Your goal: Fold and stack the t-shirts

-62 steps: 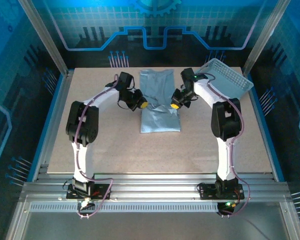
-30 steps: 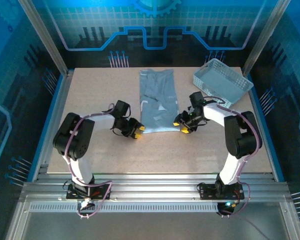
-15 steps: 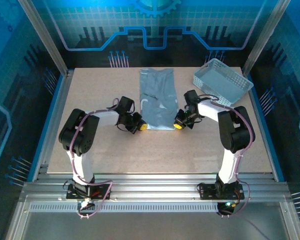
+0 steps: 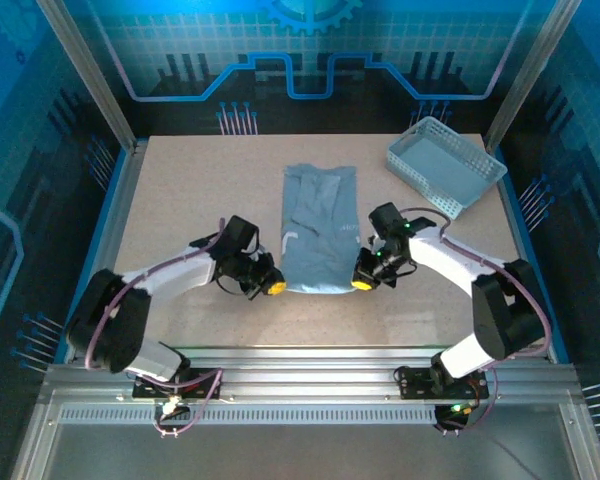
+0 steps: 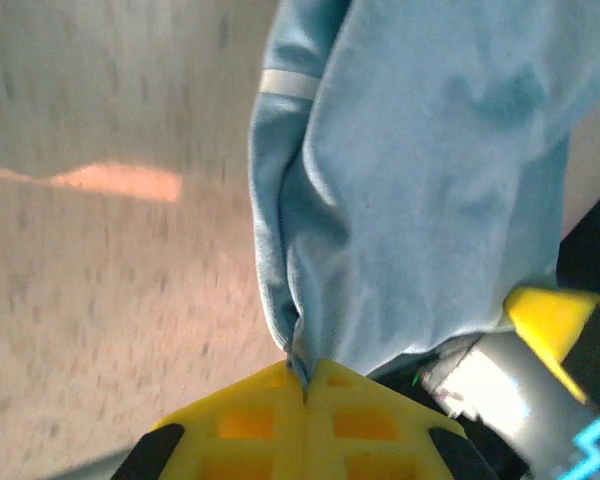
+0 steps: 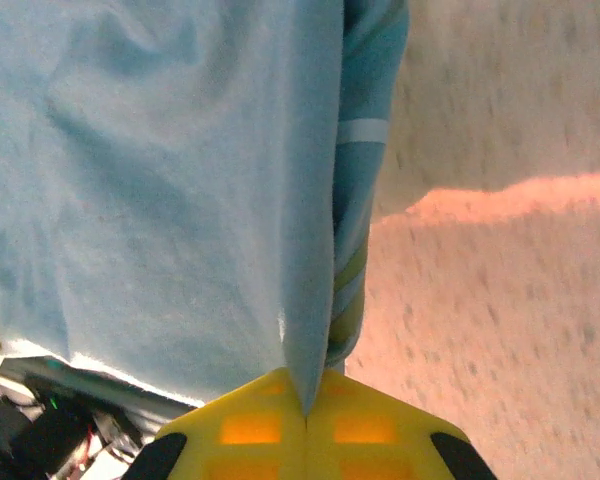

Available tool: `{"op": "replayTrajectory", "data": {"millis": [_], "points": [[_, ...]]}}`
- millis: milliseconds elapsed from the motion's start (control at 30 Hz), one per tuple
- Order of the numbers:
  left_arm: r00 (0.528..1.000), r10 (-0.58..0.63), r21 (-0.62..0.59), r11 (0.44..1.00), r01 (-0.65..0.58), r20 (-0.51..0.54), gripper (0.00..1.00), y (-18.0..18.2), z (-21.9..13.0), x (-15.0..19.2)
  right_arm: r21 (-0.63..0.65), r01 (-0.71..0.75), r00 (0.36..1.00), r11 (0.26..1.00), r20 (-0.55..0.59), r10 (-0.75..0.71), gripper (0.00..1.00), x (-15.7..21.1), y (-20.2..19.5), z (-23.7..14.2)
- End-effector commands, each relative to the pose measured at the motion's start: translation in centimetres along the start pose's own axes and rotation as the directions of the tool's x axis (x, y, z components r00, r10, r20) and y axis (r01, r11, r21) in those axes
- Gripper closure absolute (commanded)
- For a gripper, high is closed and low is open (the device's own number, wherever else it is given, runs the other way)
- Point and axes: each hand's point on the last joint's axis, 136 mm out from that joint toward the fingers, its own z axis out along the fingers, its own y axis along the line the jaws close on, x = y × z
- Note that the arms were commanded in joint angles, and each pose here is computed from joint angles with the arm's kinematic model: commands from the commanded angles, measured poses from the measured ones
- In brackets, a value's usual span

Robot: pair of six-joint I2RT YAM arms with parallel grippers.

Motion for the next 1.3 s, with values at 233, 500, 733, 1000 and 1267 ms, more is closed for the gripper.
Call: {"op": "replayTrajectory", "data": {"millis": [233,500,733,1000,1267], "points": [[0.973,0.218,0.281,0.932,-0.230,0.073,1.00,-6.1,-7.4,6.8,-0.100,0.019,1.000,0.995,0.001,-0.019,1.00,7.1,1.6,-7.8],[0.956,0.135,0.362,0.905,-0.225,0.259,1.00,-10.6,-10.6,2.6,-0.154,-0.022,0.995,0.988,0.088,0.036,1.00,2.3,6.0,-11.5],[0.944,0.022,0.310,0.942,-0.130,0.330,1.00,-12.8,-10.2,-6.1,-0.176,-0.088,0.992,0.980,0.078,0.103,1.00,-6.7,9.0,-11.6],[0.948,-0.087,0.236,0.972,0.013,0.306,0.78,-12.7,-5.5,-18.9,-0.177,-0.148,0.984,0.973,0.074,0.163,0.51,-21.1,10.5,-6.0],[0.920,-0.006,0.064,0.998,-0.020,0.392,0.70,-12.8,-5.5,-17.1,-0.060,0.033,0.962,0.998,0.273,-0.016,0.34,-22.8,10.1,-9.3]]}}
